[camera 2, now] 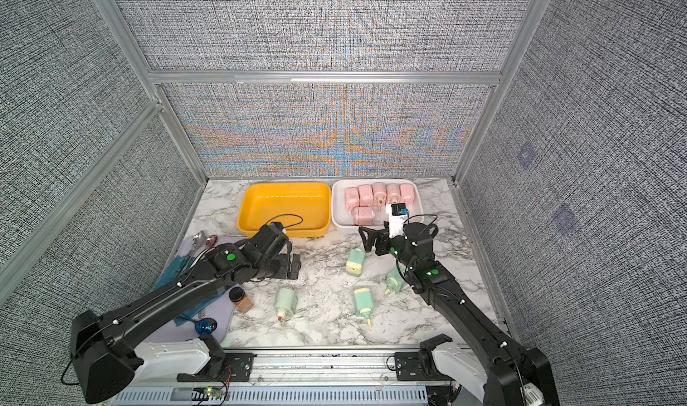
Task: Place the pencil sharpeners by color into the storage box
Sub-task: Pick up the pencil sharpener from the center of the board.
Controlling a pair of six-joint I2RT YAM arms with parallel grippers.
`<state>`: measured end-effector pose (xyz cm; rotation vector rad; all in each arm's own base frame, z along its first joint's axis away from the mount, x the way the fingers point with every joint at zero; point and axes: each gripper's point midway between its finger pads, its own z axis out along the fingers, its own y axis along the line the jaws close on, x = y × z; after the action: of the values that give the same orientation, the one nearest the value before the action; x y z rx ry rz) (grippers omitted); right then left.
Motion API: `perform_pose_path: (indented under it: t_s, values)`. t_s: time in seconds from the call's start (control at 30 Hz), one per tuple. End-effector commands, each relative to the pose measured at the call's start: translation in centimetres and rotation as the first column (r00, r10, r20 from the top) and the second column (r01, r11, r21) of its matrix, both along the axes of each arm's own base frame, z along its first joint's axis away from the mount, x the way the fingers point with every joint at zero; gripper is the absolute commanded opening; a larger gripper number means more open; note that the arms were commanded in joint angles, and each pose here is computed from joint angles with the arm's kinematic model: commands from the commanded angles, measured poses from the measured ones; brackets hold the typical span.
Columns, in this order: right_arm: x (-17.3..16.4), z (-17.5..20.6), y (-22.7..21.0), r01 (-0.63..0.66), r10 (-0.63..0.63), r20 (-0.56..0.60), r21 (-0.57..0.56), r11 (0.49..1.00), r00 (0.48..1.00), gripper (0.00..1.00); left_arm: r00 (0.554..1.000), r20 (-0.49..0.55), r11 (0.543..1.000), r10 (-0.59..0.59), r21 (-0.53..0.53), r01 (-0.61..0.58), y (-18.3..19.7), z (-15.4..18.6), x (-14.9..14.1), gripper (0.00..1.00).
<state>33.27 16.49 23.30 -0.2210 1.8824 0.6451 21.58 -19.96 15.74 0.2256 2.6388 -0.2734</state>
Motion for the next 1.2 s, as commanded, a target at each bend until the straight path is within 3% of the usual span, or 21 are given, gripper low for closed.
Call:
perform_pose_path:
  t_s: [0.0,0.17,0.3,0.43,0.73,0.97,1.17]
  values:
    - [1.0,1.4,0.4,0.027,-0.027,0.058,0.0,1.0,0.998,0.99,0.998,0.001,0.998,0.06,0.025,-0.06,1.1,-0.8,-1.6,0.99]
    - [1.9,1.1,0.2,0.065,-0.065,0.042,-0.007,0.998,0.997,0.99,1.0,-0.004,1.0,0.023,0.011,-0.023,0.3,-2.4,-3.7,0.99]
    - [2.4,0.8,-0.4,0.113,-0.112,0.033,-0.02,0.993,0.993,0.99,0.996,-0.077,0.998,-0.048,-0.046,0.045,-2.1,-4.8,-5.2,0.99]
    - [2.4,1.0,-0.6,0.118,-0.117,0.039,-0.027,0.993,0.992,0.99,0.998,-0.053,0.996,-0.034,0.077,0.038,-0.7,-5.6,-5.3,0.99]
    - [2.4,0.9,-0.9,0.13,-0.128,0.042,-0.047,0.99,0.991,0.99,0.997,-0.082,0.993,-0.014,0.118,0.023,1.3,-8.4,-6.6,0.95]
    - [2.6,1.0,-0.8,0.129,-0.127,0.035,-0.049,0.99,0.991,0.99,0.996,-0.048,0.987,-0.072,0.139,0.078,0.7,-8.8,-6.4,0.94]
    - [2.6,0.8,-0.8,0.128,-0.127,0.033,-0.051,0.99,0.991,0.99,0.996,0.043,0.987,-0.072,0.145,0.065,0.5,-8.0,-5.0,0.94]
